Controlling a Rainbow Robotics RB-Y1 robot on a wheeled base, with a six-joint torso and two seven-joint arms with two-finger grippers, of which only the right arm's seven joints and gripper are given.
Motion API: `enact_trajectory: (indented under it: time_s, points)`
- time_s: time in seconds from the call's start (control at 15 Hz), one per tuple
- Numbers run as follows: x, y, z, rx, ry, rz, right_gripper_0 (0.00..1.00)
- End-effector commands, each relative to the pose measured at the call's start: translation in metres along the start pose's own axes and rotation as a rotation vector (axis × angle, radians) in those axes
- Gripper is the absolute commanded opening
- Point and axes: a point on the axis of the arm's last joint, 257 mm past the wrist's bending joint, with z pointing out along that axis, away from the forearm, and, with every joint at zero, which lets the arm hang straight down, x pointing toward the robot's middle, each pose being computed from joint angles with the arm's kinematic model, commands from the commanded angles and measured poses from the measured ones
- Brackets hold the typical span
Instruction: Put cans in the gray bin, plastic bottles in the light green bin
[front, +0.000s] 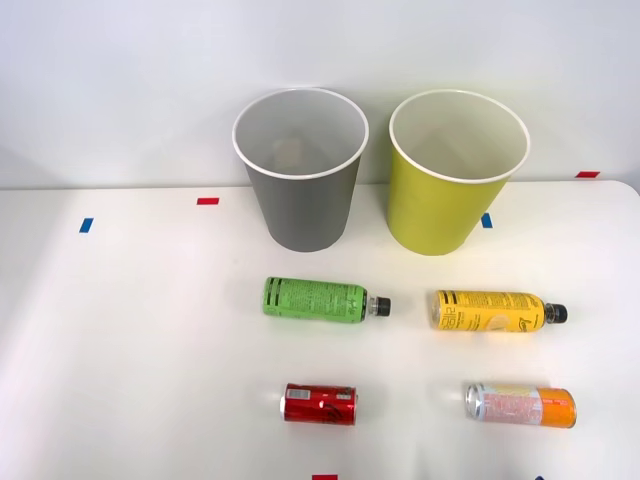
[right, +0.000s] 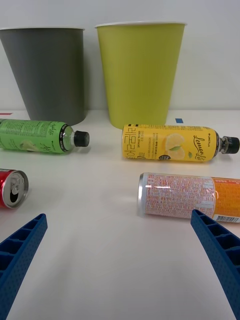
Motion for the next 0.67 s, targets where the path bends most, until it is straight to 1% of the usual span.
enact_trajectory:
  time_s: [0.07,0.67]
  points:
    - [0.0000,0.0000,0.0000,0.000,0.000,0.000,1.00]
    - [0.0000,0.0000,0.0000,0.000,0.000,0.000,1.00]
